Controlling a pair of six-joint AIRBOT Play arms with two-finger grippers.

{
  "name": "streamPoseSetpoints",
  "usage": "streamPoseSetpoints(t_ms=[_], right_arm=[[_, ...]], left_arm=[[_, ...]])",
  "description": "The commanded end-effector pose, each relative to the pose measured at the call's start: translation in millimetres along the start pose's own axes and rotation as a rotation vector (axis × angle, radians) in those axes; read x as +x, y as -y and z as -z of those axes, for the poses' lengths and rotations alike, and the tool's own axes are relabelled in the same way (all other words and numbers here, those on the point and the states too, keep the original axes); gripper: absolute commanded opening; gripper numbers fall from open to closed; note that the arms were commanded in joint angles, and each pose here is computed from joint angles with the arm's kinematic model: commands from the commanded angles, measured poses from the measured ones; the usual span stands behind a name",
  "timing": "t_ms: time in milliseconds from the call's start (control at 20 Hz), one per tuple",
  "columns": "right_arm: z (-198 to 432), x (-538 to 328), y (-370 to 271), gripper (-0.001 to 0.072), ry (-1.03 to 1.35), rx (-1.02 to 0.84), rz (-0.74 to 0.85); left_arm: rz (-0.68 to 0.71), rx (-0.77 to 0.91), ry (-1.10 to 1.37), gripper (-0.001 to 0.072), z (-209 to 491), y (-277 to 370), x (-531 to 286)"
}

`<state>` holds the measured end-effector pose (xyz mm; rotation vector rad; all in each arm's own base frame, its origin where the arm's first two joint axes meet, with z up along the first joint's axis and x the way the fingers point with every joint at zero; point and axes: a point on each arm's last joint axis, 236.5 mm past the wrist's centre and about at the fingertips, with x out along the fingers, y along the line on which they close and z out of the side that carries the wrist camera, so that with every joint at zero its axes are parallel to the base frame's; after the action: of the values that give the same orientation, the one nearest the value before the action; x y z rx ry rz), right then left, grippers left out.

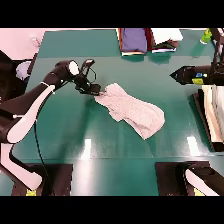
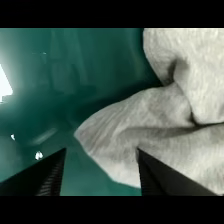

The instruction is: Fold the shirts.

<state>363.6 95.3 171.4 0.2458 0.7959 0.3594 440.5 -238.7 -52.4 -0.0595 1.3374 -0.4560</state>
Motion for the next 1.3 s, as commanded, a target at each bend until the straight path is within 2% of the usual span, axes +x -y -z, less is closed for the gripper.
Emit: streamPoseSetpoints(t_ms=[0,50,100,150,200,300,450,500,550,600,700,900,1000,1050,1100,1150,1200,1250], right_arm=[[2,2,1,0.0014,-0.003,0.005,0.0],[2,2,1,0.0014,-0.004,0.005,0.001],[3,2,1,0.0014,-0.009,0.005,0.001],[6,2,2,0.0013,-0.021,0.003,0.004],[12,2,4,0.0013,-0.047,-0.004,0.014],[43,2,22,0.0013,-0.163,0.014,0.077],[124,9,67,0.0014,-0.403,0.135,0.188],[151,14,78,0.0041,-0.463,0.189,0.202],[174,17,88,0.0335,-0.505,0.241,0.21],[197,23,95,0.0554,-0.547,0.301,0.216],[228,44,92,0.0554,-0.598,0.394,0.173],[241,93,73,0.0552,-0.587,0.426,0.092],[239,108,68,0.0443,-0.595,0.392,0.088],[236,113,66,0.0422,-0.599,0.374,0.084],[232,117,64,0.0262,-0.6,0.35,0.083],[227,119,65,0.0046,-0.599,0.312,0.092],[221,120,67,0.0013,-0.594,0.274,0.105],[214,118,67,0.0013,-0.583,0.237,0.114]], left_arm=[[0.07,-0.051,-0.022,0.0526,3,10,18],[0.069,-0.051,-0.025,0.0519,4,10,18],[0.069,-0.047,-0.023,0.0333,3,10,16],[0.07,-0.025,-0.02,0.009,3,11,14],[0.071,0.005,-0.021,0.0023,1,12,11],[0.053,0.037,-0.015,0.0022,-5,11,1],[0.016,0.074,-0.004,0.0023,-14,7,-12],[0.012,0.079,-0.002,0.0023,-15,7,-14],[0.012,0.078,-0.001,0.0023,-16,7,-14],[0.012,0.078,-0.001,0.0023,-16,7,-14],[0.012,0.078,0.005,0.0023,-17,7,-14],[0.012,0.078,0.0,0.0023,-16,7,-14],[0.012,0.078,-0.01,0.0023,-13,7,-14],[0.011,0.079,-0.015,0.0023,-12,7,-14],[0.007,0.081,-0.016,0.0023,-12,6,-14],[0.004,0.082,-0.02,0.0023,-11,5,-14],[-0.003,0.084,-0.026,0.0023,-10,4,-14],[-0.013,0.089,-0.032,0.0022,-9,1,-16]])
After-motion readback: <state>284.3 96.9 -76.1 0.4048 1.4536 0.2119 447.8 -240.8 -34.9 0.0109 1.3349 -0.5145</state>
